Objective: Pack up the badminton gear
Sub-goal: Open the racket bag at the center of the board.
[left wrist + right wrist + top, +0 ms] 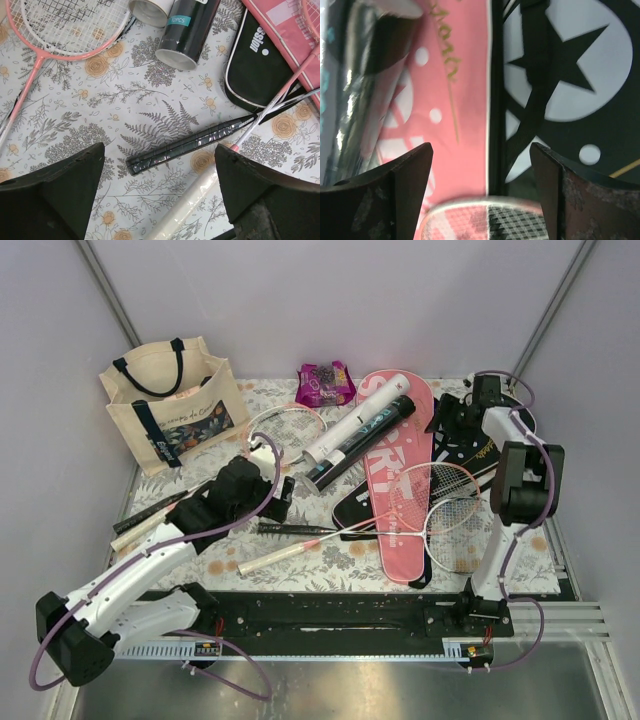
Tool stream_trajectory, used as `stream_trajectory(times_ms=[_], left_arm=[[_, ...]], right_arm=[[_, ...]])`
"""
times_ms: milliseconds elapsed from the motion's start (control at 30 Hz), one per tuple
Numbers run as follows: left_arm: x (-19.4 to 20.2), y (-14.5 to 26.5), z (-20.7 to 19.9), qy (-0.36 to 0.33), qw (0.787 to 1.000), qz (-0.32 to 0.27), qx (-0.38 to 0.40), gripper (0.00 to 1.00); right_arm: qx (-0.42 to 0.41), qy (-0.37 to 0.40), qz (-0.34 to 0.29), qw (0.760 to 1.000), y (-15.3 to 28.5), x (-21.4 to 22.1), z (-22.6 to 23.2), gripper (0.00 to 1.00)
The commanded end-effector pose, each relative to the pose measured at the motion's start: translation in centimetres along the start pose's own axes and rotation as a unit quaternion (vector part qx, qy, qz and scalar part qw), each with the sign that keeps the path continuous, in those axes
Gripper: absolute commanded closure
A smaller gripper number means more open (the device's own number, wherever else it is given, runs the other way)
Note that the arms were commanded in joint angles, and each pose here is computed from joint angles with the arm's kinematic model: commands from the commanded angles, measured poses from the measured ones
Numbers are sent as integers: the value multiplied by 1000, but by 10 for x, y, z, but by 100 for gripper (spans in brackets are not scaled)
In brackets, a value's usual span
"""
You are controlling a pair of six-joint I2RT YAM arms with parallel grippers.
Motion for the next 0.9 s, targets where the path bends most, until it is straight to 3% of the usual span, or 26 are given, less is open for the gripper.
stream_trajectory(times_ms=[0, 333, 433, 800, 867], left_arm=[[-3, 7, -2, 39, 999, -32, 7, 7], [-24, -14, -8, 41, 998, -46, 22, 11], [-30, -26, -11, 43, 997, -49, 29, 14], [-52, -72, -27, 58, 994, -55, 73, 21], [-55, -82, -30, 60, 994, -54, 79, 23]], right_arm=[[-8, 2, 51, 999, -21, -18, -1, 12], [-52, -42, 138, 988, -64, -29, -2, 15], [-58, -49, 163, 984, -72, -30, -3, 20], [-58, -49, 140, 987, -71, -41, -15, 92], [-61, -45, 108, 991, -57, -49, -7, 99]])
Point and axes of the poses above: each gripper's point midway between its finger pads, its own y axis back along the fingers, its own z axis along the line the jaws close on, x = y × z, the point moved 9 cm from there along y, back along the fingers, and after that the axes turned 11 degrees about -y, right-handed, at the moved point
